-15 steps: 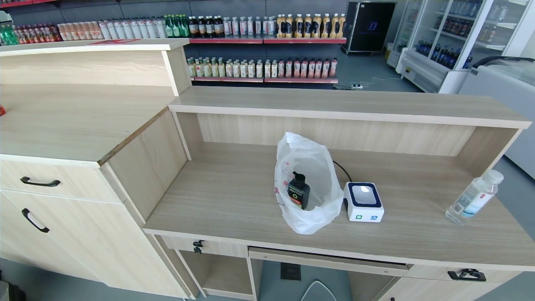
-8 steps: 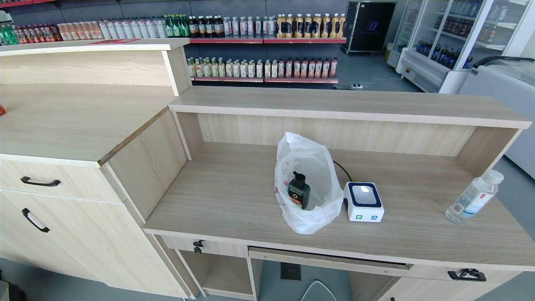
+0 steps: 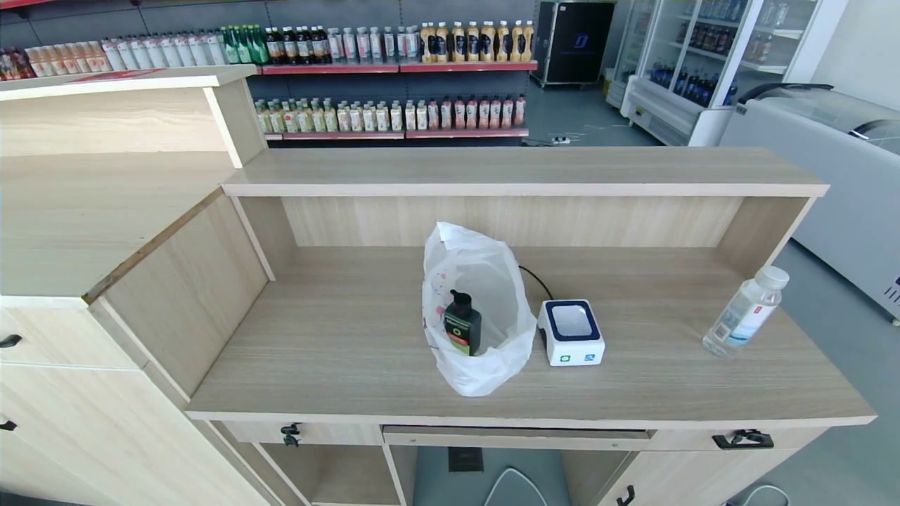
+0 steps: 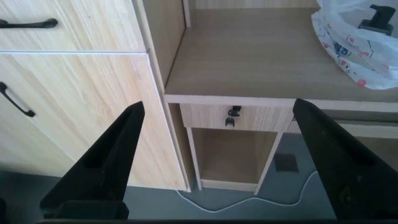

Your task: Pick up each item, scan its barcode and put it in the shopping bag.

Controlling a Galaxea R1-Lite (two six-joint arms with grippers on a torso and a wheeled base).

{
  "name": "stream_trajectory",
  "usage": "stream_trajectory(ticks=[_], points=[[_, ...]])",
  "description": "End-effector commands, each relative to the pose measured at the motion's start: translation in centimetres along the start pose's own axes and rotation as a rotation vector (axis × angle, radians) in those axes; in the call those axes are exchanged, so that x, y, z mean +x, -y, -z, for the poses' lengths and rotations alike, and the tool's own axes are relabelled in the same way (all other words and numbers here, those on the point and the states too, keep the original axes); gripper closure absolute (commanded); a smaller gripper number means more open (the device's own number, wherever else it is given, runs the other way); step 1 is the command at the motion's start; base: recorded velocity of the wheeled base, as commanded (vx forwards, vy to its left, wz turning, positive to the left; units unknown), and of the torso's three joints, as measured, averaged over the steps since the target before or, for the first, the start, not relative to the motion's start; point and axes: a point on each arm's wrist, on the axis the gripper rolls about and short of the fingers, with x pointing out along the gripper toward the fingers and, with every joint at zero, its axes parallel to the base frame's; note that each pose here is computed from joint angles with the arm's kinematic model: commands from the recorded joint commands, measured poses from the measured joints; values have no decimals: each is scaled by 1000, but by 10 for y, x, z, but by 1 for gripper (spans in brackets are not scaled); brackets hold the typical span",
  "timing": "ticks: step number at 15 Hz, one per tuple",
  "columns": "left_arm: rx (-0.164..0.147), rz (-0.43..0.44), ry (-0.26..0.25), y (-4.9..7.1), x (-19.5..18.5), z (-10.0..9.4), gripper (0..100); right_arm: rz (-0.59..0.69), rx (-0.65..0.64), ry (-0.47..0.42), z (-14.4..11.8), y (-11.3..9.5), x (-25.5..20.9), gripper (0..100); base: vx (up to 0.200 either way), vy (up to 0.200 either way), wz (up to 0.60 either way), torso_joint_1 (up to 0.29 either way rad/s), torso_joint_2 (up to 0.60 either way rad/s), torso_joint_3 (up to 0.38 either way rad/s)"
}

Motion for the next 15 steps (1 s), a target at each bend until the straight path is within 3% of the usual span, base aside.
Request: stream_trajectory(ticks=[1, 4, 8, 15], points=[[1, -1, 0, 0, 0, 0, 0, -79, 29, 6, 8, 8, 22, 0, 0, 0, 0, 0, 0, 0], [1, -1, 0, 0, 0, 0, 0, -101, 31, 12, 13, 18, 43, 0, 0, 0, 0, 0, 0, 0], [-1, -1, 0, 0, 0, 0, 0, -197, -10, 9, 20, -4, 78, 0, 0, 0, 0, 0, 0, 0], [1, -1, 0, 0, 0, 0, 0, -385, -67, 42, 15, -60, 104, 0, 0, 0, 0, 0, 0, 0]])
